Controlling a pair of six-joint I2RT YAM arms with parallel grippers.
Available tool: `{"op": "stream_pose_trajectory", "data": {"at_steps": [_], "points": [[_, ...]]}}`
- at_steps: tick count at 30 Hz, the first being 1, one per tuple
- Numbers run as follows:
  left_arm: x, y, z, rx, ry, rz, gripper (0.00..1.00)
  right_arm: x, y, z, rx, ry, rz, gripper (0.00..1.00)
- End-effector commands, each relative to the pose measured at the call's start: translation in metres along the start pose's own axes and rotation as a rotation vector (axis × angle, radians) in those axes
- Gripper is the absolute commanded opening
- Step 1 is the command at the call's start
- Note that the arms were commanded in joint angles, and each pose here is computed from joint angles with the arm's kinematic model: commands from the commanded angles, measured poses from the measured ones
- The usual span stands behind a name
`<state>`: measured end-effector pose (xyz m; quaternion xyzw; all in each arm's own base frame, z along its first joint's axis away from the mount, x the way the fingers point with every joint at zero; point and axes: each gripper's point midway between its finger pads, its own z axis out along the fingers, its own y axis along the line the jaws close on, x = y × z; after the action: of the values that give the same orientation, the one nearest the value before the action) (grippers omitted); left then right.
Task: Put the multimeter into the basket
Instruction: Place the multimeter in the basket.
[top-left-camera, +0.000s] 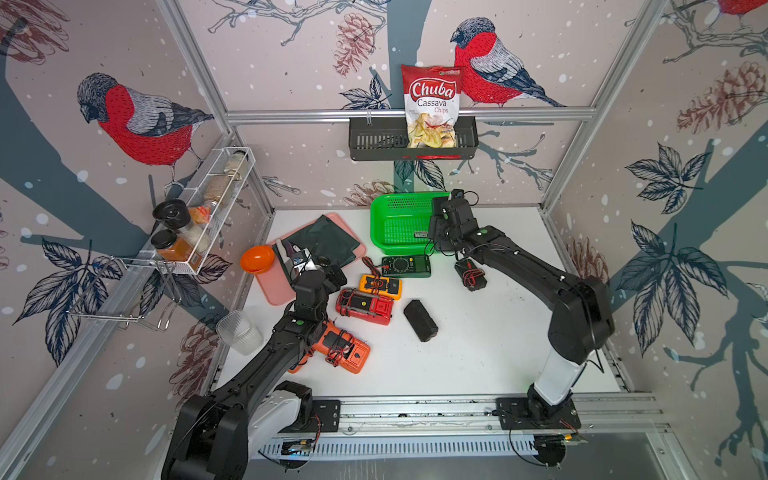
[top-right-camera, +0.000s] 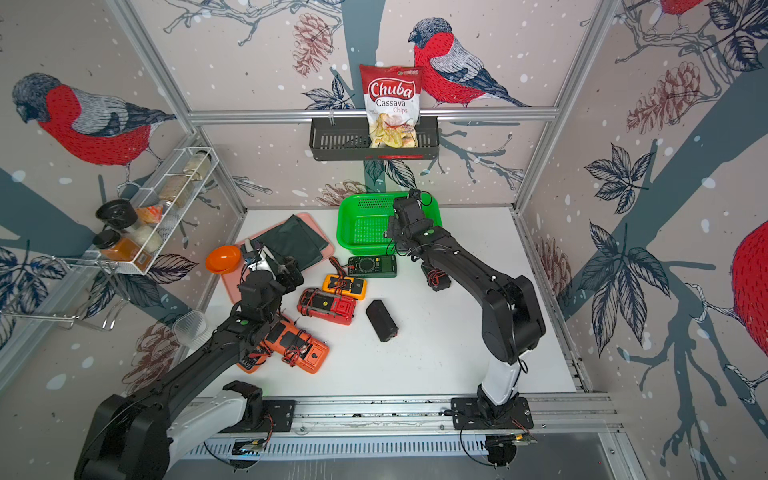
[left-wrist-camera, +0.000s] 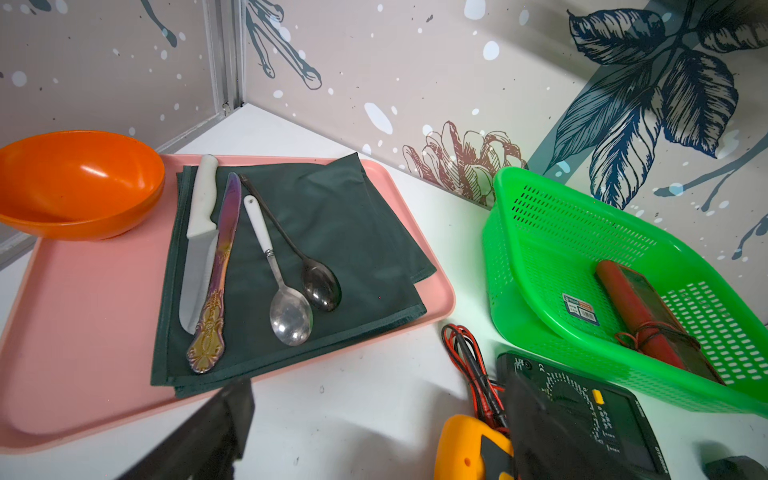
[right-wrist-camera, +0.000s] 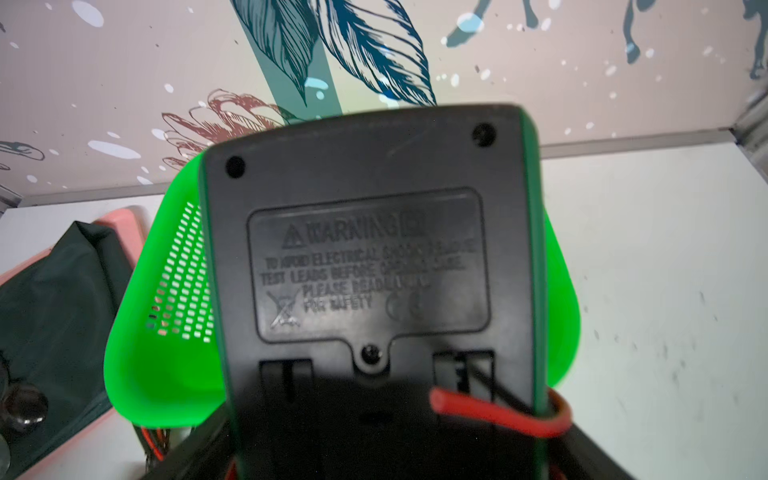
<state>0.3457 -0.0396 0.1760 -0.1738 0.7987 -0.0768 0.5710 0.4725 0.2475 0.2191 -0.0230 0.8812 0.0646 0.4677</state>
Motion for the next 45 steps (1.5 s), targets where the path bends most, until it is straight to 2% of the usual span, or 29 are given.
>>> {"op": "stream_pose_trajectory", "data": {"at_steps": [1, 8, 14, 24, 28, 31, 32, 34, 39, 45], "points": [[-0.002, -0.001, -0.001, 0.006, -0.007, -0.006, 0.97, -0.029, 0.014, 0.022, -0.024, -0.078, -0.029, 0.23], [-0.001, 0.0, 0.0, 0.004, -0.004, 0.004, 0.97, -0.034, 0.034, 0.087, -0.027, -0.087, -0.064, 0.24], [0.0, 0.0, 0.001, 0.005, -0.001, 0.006, 0.97, -0.024, 0.038, 0.133, -0.046, -0.085, -0.062, 0.29], [0.0, 0.0, 0.001, -0.001, 0.0, 0.009, 0.97, 0.011, 0.033, 0.177, -0.099, 0.0, -0.023, 0.34], [0.0, -0.001, 0.002, 0.002, 0.004, 0.008, 0.97, 0.021, 0.032, 0.185, -0.098, 0.02, -0.027, 0.44], [0.002, -0.001, 0.003, 0.003, 0.009, 0.006, 0.97, 0.027, 0.03, 0.19, -0.102, 0.037, -0.027, 0.59], [0.002, -0.001, 0.003, 0.002, 0.01, 0.005, 0.97, 0.03, 0.03, 0.191, -0.104, 0.043, -0.028, 0.67], [0.002, -0.001, 0.004, 0.003, 0.011, 0.003, 0.97, 0.033, 0.031, 0.193, -0.114, 0.05, -0.032, 0.73], [0.002, -0.001, 0.004, 0.001, 0.012, 0.002, 0.97, 0.041, 0.037, 0.197, -0.15, 0.073, -0.039, 0.99], [0.001, -0.001, 0.004, -0.004, 0.01, 0.004, 0.97, 0.044, 0.04, 0.201, -0.154, 0.095, -0.045, 1.0]]}}
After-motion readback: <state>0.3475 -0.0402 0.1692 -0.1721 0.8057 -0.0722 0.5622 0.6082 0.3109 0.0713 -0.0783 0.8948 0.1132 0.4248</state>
